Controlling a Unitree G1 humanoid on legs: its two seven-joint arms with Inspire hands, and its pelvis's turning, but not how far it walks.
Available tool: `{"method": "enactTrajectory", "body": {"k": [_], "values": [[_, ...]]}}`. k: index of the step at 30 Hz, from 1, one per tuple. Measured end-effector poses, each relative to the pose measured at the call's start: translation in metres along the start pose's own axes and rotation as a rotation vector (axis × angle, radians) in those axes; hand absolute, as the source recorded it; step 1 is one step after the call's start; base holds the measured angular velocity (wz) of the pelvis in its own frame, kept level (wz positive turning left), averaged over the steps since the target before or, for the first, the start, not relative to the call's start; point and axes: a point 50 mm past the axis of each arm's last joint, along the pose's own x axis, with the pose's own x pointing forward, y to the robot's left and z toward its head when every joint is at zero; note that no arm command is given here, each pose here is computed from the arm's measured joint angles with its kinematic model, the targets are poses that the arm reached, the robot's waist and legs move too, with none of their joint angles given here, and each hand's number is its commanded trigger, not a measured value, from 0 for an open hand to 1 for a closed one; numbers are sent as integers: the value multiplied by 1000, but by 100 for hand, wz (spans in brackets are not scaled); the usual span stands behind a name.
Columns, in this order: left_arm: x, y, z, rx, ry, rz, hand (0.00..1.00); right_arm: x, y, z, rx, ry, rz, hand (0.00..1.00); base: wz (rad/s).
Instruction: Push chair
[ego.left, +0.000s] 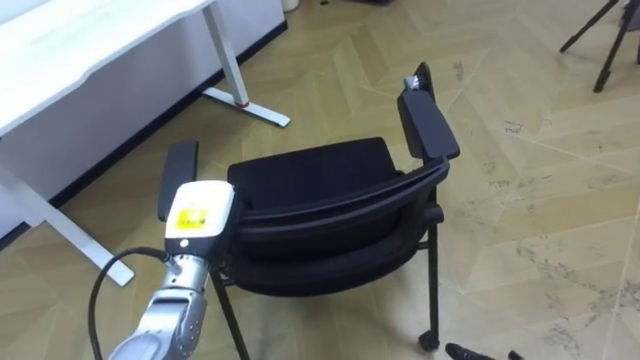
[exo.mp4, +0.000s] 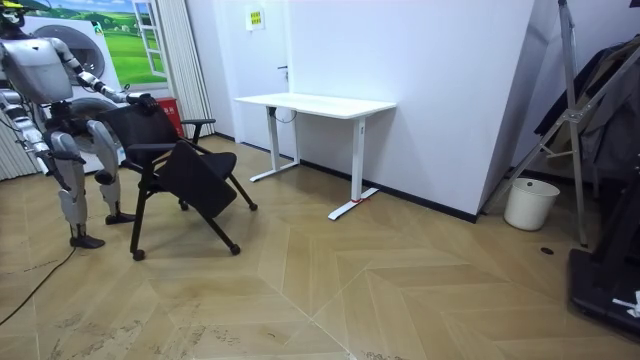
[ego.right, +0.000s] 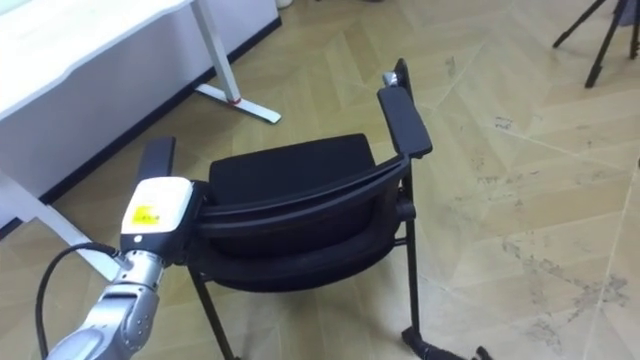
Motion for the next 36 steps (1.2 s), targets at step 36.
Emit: {"method": "enactTrajectory", "body": {"k": [36], "values": [[9,19,7,55,-69,-8,100,-59,98,125,-1200,-995,26,0,-2]]}}
